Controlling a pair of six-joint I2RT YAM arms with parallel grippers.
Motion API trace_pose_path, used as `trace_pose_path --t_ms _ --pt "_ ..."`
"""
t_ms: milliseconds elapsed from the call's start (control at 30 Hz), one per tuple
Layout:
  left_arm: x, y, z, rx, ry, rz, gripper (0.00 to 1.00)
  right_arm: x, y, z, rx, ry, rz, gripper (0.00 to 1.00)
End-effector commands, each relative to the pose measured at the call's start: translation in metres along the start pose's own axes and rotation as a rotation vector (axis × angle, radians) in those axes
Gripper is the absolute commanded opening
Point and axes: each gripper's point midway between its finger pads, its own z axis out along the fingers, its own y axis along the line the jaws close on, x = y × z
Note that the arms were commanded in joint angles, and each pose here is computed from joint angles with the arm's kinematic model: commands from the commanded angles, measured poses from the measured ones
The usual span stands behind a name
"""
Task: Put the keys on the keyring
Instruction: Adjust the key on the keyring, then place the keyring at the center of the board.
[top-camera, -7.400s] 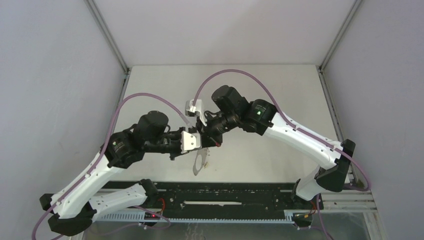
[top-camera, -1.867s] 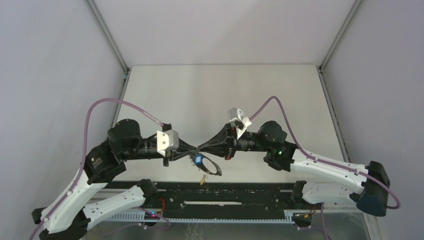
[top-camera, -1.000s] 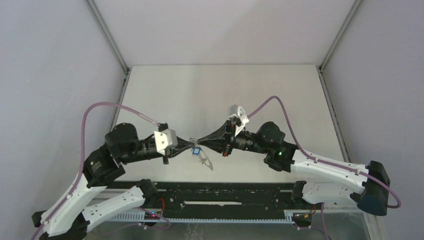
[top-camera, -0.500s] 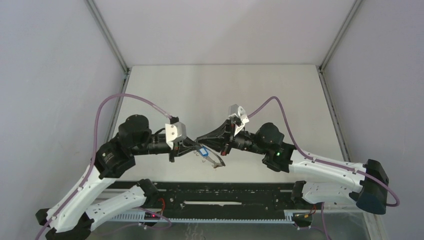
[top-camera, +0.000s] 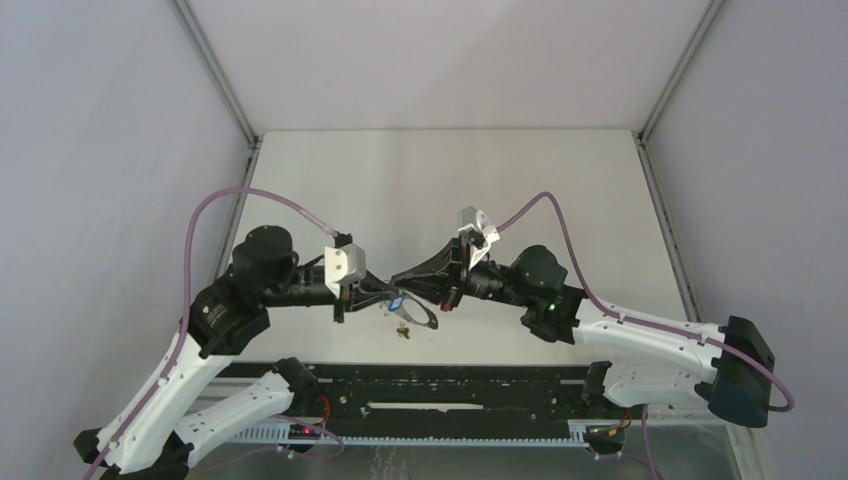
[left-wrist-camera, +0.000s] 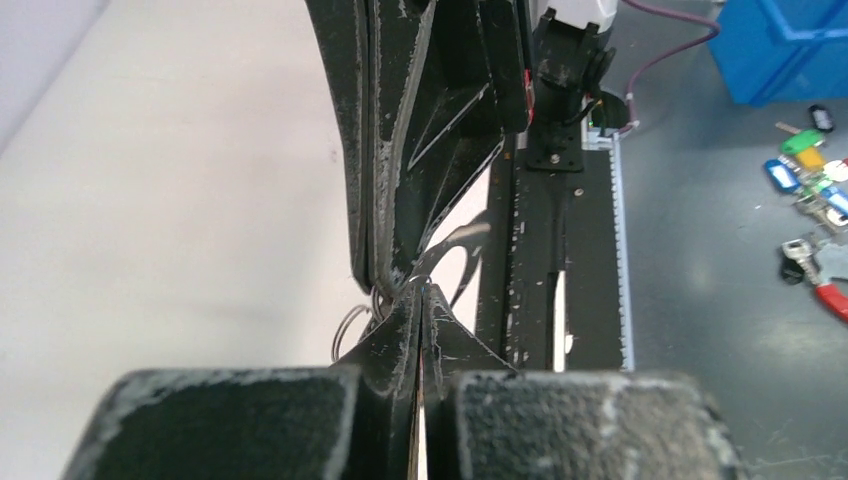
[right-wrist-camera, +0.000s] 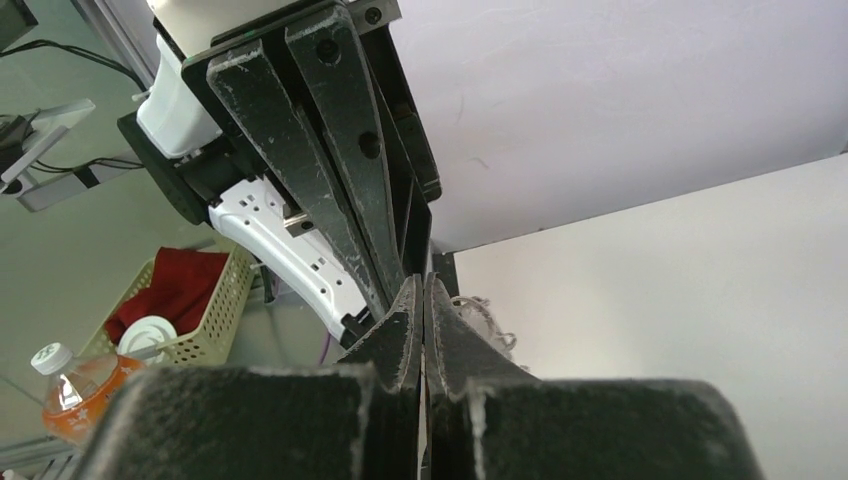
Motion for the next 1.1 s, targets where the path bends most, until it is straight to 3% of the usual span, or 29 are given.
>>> trace_pose_path --t_ms 0,200,233,333,467,500,667,900,1067 --pt "0.0 0.016 -0.006 -0.044 -0.009 0.16 0.0 -0.006 0.026 -0.006 -0.114 -0.014 0.044 0.0" --pt "0.001 0.009 -0.01 -0.003 0.004 0.218 0.0 -0.008 0.022 -0.013 -0.118 0.005 0.046 0.0" --pt "0.003 0.009 -0.01 -0.005 0.013 0.225 0.05 -0.009 0.022 -0.014 -0.122 0.003 0.043 0.0" --pt "0.017 0.01 -0.014 -0.012 0.067 0.244 0.48 -0.015 0.02 -0.018 -0.129 -0.002 0.032 0.0" --pt "0.039 0.015 -0.013 -0.044 0.105 0.25 0.74 -0.018 0.018 -0.022 -0.127 0.001 0.03 0.0" --pt "0.039 0.018 -0.012 -0.063 0.093 0.235 0.77 -0.017 0.014 -0.022 -0.105 0.002 0.033 0.0" --pt "0.015 0.006 -0.01 -0.045 0.003 0.046 0.82 -0.018 -0.001 -0.025 0.006 -0.004 0.018 0.0" --pt "0.004 -0.026 -0.009 0.138 -0.053 -0.089 0.69 -0.017 -0.022 -0.024 0.162 0.022 -0.016 0.0" --pt "0.008 -0.021 0.007 0.152 -0.098 -0.243 0.81 -0.022 -0.043 -0.024 0.324 0.008 -0.029 0.0"
